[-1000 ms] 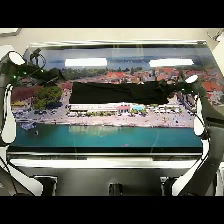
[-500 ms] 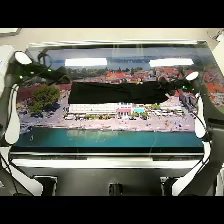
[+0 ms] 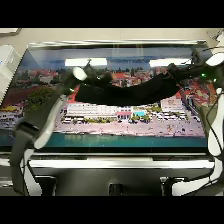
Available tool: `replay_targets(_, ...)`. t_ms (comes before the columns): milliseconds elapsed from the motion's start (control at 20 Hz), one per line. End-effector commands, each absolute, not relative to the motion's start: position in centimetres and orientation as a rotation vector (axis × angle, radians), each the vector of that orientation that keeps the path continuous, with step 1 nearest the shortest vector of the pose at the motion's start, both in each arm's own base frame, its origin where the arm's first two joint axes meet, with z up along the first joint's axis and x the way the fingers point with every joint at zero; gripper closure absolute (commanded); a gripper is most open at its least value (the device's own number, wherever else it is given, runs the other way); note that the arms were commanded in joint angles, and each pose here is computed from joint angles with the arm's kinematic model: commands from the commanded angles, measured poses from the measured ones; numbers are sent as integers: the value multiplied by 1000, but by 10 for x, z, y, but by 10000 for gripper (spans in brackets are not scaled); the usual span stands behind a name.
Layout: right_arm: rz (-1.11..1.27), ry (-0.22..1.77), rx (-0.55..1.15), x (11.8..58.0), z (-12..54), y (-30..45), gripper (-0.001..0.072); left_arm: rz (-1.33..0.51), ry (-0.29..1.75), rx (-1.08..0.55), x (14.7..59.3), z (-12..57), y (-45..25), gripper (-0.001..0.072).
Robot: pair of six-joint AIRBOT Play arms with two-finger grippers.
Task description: Fold the clothes and pants, and hang the long-sleeved shirts on hangers.
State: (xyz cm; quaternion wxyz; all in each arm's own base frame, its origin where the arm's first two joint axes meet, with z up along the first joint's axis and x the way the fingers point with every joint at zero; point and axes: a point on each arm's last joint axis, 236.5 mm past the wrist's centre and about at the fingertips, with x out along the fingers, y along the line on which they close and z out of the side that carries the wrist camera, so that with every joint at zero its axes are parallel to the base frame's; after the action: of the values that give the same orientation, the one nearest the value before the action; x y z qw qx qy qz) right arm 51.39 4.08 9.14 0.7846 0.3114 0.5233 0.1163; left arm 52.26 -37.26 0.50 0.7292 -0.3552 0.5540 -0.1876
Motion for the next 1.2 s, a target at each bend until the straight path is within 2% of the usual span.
replay_targets(0, 263, 1135, 633, 482, 132, 45, 679, -477, 1274, -961, 479, -18, -477, 694)
replay_targets(300, 271, 1130, 632, 446, 175, 53, 679, -533, 1361, -1139, 420, -38, -562, 694)
replay_targets(450, 272, 1114, 629, 441, 183, 54, 679, -545, 1380, -1140, 406, -44, -575, 694)
replay_targets(600, 259, 1106, 649, 444, 184, 54, 679, -609, 1399, -1082, 412, -30, -561, 693)
replay_targets(750, 254, 1100, 664, 447, 185, 59, 679, -665, 1451, -942, 428, -7, -501, 694)
replay_targets(850, 265, 1110, 654, 451, 180, 79, 679, -610, 1439, -811, 451, 8, -436, 694)
replay_targets(1000, 230, 1137, 640, 467, 156, 117, 679, -551, 1320, -669, 486, 58, -336, 693)
replay_targets(1150, 227, 1212, 651, 477, 115, 170, 679, -536, 1212, -637, 496, 120, -264, 693)
